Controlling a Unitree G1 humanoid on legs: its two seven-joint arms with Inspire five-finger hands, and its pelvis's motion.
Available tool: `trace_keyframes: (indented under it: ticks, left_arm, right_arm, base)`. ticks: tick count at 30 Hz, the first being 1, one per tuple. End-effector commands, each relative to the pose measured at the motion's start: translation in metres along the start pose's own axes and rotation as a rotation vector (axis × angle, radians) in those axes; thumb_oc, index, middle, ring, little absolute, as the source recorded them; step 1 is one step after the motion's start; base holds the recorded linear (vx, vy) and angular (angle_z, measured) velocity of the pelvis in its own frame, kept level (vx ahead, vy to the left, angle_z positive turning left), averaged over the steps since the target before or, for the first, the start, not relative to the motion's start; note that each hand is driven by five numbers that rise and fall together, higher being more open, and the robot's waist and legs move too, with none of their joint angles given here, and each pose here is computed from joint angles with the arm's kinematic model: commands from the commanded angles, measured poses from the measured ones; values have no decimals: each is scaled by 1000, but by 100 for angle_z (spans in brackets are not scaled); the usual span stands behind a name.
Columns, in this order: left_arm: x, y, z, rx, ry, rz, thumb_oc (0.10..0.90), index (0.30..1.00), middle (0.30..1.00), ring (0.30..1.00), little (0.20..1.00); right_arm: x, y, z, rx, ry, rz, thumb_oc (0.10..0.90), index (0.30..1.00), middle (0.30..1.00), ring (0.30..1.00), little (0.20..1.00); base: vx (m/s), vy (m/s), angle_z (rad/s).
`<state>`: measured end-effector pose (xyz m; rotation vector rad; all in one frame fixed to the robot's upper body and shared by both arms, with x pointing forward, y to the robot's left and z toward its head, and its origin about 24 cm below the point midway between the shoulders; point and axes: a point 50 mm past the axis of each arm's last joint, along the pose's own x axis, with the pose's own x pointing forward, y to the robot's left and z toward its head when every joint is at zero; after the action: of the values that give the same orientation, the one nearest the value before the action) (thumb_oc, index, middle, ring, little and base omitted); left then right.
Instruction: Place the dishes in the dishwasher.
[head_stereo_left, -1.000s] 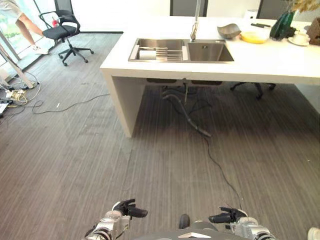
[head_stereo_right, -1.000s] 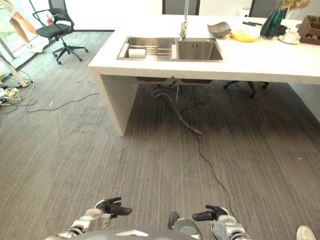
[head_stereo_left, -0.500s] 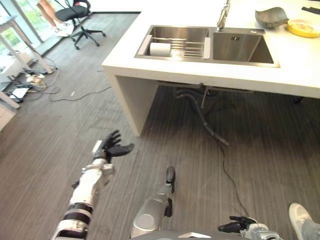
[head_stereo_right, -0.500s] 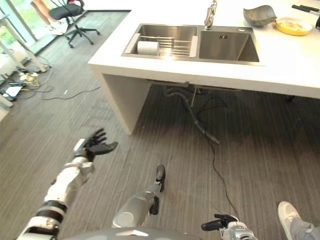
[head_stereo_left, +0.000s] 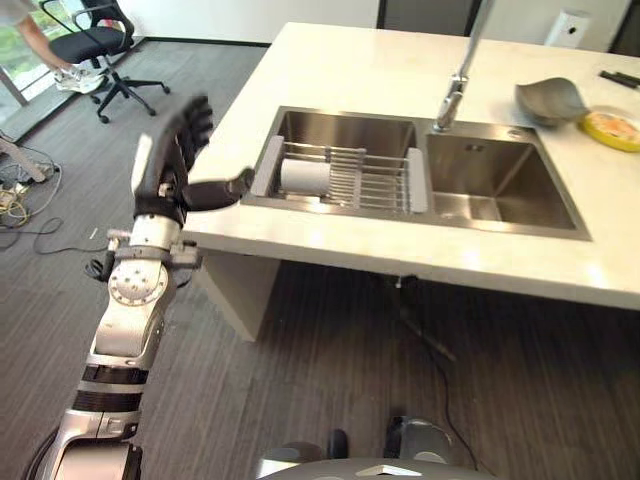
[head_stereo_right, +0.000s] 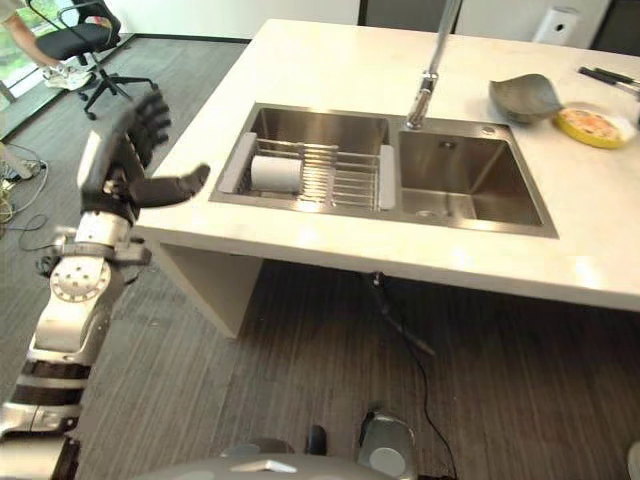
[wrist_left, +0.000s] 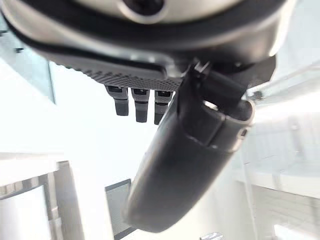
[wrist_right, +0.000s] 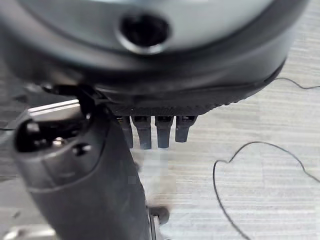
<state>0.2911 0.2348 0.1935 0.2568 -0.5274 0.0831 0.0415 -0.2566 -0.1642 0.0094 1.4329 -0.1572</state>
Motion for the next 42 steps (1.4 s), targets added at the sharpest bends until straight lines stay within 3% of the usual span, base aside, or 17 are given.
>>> trace_keyframes:
  ticks: [1, 3, 7, 8, 14, 20, 21, 24, 30, 32, 36, 42]
  left_arm:
    - [12, -8, 52, 44, -301, 3, 800, 900, 900, 900, 900]
    - [12, -24, 46, -4, -272, -69, 800, 900, 900, 900, 900]
    - [12, -25, 45, -4, -271, -69, 800, 900, 900, 900, 900]
    - [14, -35, 24, -39, -167, -127, 800, 900, 900, 900, 900]
    - [13, -38, -3, -65, -38, -147, 800, 900, 900, 900, 900]
    - [9, -49, -11, -37, 2, -199, 800, 900, 900, 900, 900]
    - [5, -69, -19, -1, 42, -319, 800, 900, 900, 900, 900]
    - [1, -81, -21, 43, 40, -420, 800, 900, 900, 900, 900]
    - [1, -84, -19, 105, 19, -482, 800, 900, 900, 900, 900]
    - [4, -85, -11, 263, -41, -572, 800, 900, 900, 900, 900]
    - [3, -95, -4, 371, -91, -694, 800, 900, 900, 900, 900]
    - [-5, -91, -4, 388, -75, -796, 800, 900, 900, 900, 900]
  right_arm:
    - [-1, -10, 0, 4, 35, -38, 800, 900, 900, 900, 900]
    - [-1, -4, -14, 4, 76, -15, 800, 900, 900, 900, 900]
    - [-1, -4, -14, 5, 76, -15, 800, 900, 900, 900, 900]
    - [-1, -9, -6, 1, 44, -41, 800, 900, 900, 900, 900]
    - [-4, -23, 15, 20, -23, -91, 800, 900, 900, 900, 900]
    - [-6, -32, 6, 45, -10, -119, 800, 900, 900, 900, 900]
    - [-7, -33, -5, 110, 23, -128, 800, 900, 900, 900, 900]
    - [-5, -24, -12, 106, 51, -97, 800, 900, 900, 900, 900]
    - [-3, -16, -12, 83, 56, -66, 800, 900, 900, 900, 900]
    - [-2, -9, -5, 50, 28, -30, 800, 900, 900, 900, 900]
    - [-2, -11, -14, 63, 45, -23, 800, 900, 900, 900, 900]
    - [-5, -17, -33, 90, 63, -7, 800, 900, 900, 900, 900]
  base:
    - [325, -188, 32]
    - [317, -179, 24]
    - [105, -85, 20]
    - [332, -338, -14]
    - [65, -95, 13]
    - [40, 90, 5]
    - [154, 322, -16]
    - [87, 272, -6]
    - [15, 80, -32]
    - [70, 89, -4]
    - [57, 35, -9]
    - [26, -5, -6]
